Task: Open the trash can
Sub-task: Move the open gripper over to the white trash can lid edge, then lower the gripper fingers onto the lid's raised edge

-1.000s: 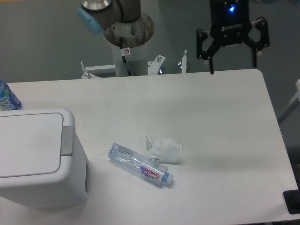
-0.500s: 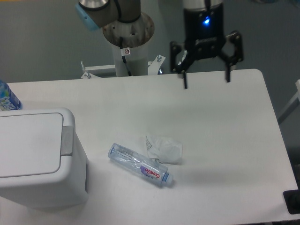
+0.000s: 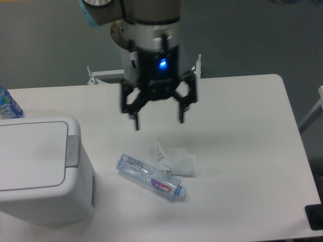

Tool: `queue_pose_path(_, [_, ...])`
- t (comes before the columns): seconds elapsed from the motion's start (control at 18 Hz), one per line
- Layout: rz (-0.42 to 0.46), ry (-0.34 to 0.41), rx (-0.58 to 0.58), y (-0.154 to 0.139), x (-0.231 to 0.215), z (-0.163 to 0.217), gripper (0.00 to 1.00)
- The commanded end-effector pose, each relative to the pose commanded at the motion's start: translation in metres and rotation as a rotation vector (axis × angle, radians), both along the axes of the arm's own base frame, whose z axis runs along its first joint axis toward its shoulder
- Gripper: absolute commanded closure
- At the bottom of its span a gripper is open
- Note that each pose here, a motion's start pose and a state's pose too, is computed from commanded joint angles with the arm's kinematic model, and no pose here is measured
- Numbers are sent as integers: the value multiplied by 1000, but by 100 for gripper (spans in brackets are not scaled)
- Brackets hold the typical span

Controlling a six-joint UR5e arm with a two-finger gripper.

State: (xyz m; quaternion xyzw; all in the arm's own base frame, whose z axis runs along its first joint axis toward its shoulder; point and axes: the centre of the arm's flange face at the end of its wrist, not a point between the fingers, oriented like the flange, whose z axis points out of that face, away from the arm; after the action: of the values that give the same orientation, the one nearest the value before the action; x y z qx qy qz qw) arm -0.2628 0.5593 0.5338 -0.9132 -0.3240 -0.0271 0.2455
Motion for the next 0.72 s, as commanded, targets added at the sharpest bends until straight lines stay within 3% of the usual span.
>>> queue_pose_path(0.28, [31, -74, 8, 16, 19, -12, 0])
queue_pose_path(0.72, [-8, -94, -21, 31, 40, -30, 0])
